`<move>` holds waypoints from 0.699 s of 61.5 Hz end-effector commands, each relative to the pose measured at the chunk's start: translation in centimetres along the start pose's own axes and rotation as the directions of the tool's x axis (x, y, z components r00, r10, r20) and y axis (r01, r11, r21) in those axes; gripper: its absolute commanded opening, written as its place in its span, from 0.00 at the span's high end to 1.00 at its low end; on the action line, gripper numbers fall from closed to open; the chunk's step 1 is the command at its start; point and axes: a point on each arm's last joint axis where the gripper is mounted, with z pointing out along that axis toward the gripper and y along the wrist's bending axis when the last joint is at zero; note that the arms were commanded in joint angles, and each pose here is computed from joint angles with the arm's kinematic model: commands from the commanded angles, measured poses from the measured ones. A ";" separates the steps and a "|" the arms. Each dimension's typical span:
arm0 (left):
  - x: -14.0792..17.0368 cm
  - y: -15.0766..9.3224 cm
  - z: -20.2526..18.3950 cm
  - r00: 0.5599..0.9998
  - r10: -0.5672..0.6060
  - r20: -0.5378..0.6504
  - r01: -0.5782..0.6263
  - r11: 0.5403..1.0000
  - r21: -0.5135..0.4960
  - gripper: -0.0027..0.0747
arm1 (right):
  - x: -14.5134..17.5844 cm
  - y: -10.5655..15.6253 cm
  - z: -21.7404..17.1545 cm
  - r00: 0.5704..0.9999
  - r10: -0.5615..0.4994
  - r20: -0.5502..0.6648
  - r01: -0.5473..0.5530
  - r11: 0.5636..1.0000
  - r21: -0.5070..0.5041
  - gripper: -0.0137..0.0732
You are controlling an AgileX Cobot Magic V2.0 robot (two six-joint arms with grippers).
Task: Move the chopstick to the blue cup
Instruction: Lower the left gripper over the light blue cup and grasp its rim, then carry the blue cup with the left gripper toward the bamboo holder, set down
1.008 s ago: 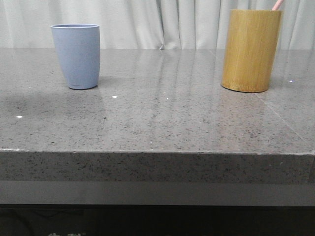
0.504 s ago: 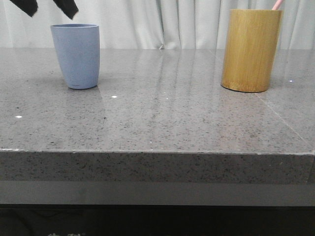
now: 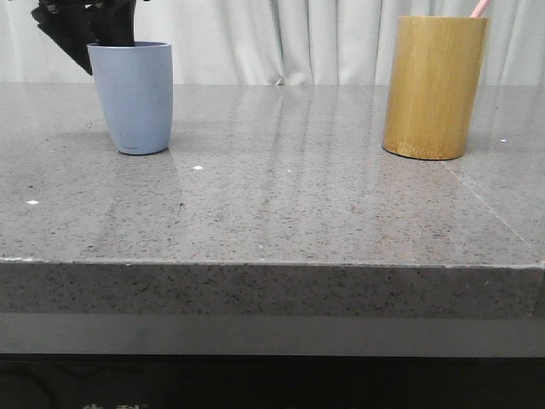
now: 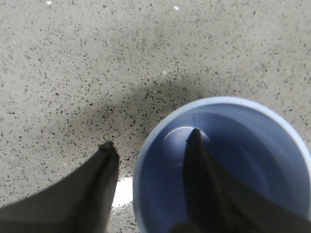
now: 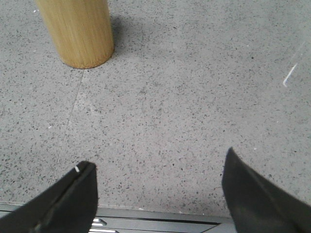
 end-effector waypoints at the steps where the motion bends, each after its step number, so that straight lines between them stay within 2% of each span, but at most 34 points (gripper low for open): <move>1: -0.8 -0.3 -3.2 0.994 -0.001 0.113 0.001 1.000 0.003 0.75 | -1.4 0.0 -0.5 0.996 -0.009 0.085 0.009 1.000 -0.001 0.21; 14: -0.8 -0.4 -3.2 0.993 0.000 0.116 -0.001 1.000 0.004 0.99 | -1.4 0.0 -0.5 0.996 -0.009 0.086 0.009 1.000 -0.001 0.21; 26: -1.3 -2.0 -4.1 0.990 0.032 0.136 -0.035 0.999 0.023 0.99 | -1.4 0.0 -0.5 0.996 -0.009 0.086 0.009 1.000 -0.001 0.21; 43: -2.2 -6.6 -6.0 0.971 0.120 0.208 -0.138 0.988 0.070 0.99 | -1.4 0.0 -0.5 0.996 -0.009 0.086 0.009 1.000 -0.001 0.21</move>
